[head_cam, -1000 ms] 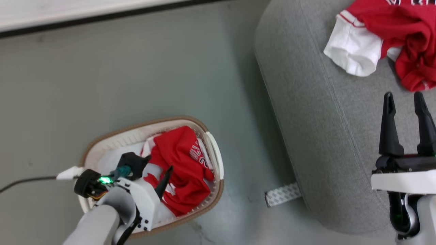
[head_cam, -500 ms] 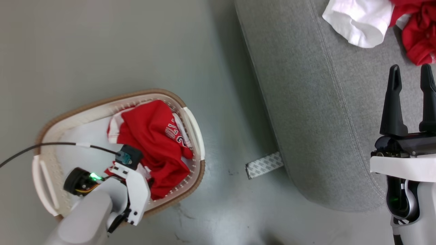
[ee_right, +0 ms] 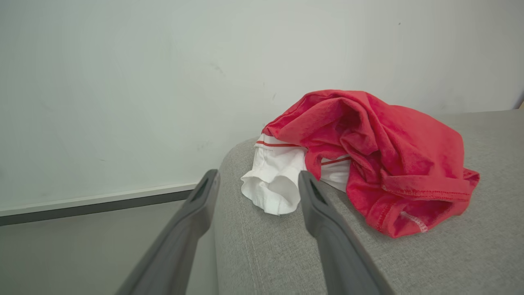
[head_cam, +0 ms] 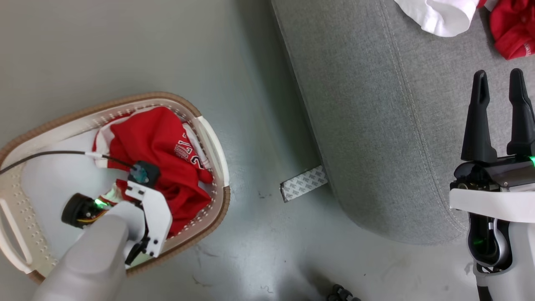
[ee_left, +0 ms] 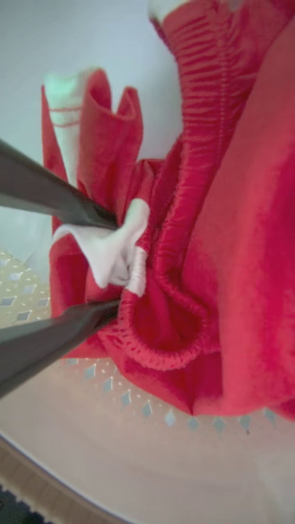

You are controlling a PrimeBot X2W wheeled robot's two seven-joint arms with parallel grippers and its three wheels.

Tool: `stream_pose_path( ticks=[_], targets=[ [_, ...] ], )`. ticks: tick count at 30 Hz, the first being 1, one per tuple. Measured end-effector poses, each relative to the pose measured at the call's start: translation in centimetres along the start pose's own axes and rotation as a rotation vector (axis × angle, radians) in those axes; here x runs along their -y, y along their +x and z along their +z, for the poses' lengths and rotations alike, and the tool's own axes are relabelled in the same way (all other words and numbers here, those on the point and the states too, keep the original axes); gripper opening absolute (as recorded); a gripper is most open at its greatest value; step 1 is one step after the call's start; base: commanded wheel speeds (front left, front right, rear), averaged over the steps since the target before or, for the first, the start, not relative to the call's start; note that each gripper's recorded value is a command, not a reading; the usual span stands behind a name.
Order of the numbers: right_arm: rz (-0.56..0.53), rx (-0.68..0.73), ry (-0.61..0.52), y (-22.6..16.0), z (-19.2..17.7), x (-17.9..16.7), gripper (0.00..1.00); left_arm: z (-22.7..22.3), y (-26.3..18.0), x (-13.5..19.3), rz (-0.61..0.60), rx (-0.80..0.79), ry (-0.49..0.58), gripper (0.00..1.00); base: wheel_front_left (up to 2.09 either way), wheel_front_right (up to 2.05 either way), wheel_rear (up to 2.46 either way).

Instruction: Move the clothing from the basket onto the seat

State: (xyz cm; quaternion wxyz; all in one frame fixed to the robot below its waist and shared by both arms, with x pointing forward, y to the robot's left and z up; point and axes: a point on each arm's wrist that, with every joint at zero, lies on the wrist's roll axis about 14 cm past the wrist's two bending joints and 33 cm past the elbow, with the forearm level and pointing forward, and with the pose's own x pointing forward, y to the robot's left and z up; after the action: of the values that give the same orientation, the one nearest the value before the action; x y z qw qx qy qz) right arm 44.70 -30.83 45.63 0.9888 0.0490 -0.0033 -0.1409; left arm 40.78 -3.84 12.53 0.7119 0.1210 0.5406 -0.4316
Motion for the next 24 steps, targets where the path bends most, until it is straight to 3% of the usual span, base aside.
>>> stream_pose_path(
  ticks=[1, 14, 24],
  targets=[
    [-0.001, -0.002, 0.001, 0.0, -0.1, 0.0, 1.0, 0.1, 0.2, 0.1, -0.004, 0.001, -0.001, 0.0, 0.0, 0.0, 0.0],
    [0.021, 0.018, 0.016, 0.4, 0.5, -0.7, 1.0, 1.7, -0.7, 0.4, 0.0, 0.064, -0.032, 0.0, 0.0, 0.0, 0.0],
    [0.051, 0.105, 0.011, -0.6, 4.2, -1.6, 1.0, 4.6, -5.2, 2.8, 0.008, 0.236, -0.088, 0.0, 0.0, 0.0, 0.0]
  ],
)
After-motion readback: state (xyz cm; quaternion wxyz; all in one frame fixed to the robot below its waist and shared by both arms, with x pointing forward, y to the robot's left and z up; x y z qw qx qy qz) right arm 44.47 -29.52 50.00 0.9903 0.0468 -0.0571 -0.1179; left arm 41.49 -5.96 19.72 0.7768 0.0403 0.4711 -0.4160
